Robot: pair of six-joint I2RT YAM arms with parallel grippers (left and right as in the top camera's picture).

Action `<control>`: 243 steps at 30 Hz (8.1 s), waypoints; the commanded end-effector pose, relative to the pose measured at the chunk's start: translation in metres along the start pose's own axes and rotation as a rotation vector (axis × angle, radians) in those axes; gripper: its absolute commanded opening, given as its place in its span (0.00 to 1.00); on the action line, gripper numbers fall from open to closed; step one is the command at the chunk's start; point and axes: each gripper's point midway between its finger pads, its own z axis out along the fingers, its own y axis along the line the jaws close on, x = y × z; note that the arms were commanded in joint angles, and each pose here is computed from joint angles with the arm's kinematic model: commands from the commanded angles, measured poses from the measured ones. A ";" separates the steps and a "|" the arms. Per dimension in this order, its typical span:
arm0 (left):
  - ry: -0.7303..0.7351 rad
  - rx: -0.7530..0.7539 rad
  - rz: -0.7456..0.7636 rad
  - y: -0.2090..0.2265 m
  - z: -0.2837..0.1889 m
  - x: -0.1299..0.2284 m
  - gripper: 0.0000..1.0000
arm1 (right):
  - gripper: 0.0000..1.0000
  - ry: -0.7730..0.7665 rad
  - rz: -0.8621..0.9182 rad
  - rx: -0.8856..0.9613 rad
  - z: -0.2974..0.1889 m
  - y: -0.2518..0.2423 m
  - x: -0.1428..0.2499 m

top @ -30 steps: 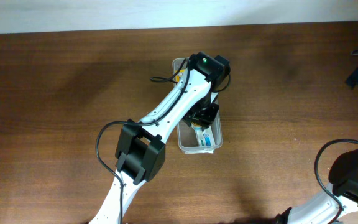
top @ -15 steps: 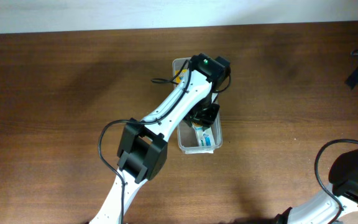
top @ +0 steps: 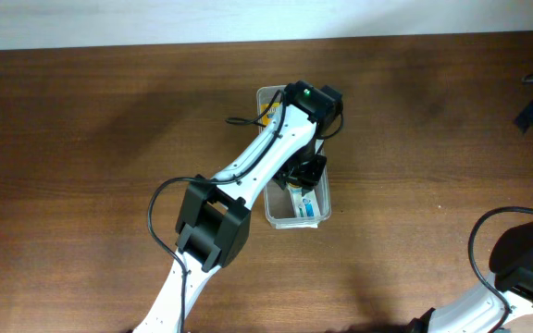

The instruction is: Pack container

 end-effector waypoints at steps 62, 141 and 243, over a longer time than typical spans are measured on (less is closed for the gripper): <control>-0.454 0.083 -0.056 0.035 -0.152 -0.027 0.62 | 0.98 -0.003 0.013 0.002 0.000 -0.001 0.000; -1.297 -0.231 -0.286 0.226 -0.175 0.145 0.99 | 0.98 -0.003 0.013 0.002 0.000 -0.001 0.000; -1.685 -0.348 -0.380 0.246 -0.063 0.205 0.99 | 0.98 -0.196 0.050 -0.020 -0.059 -0.017 -0.011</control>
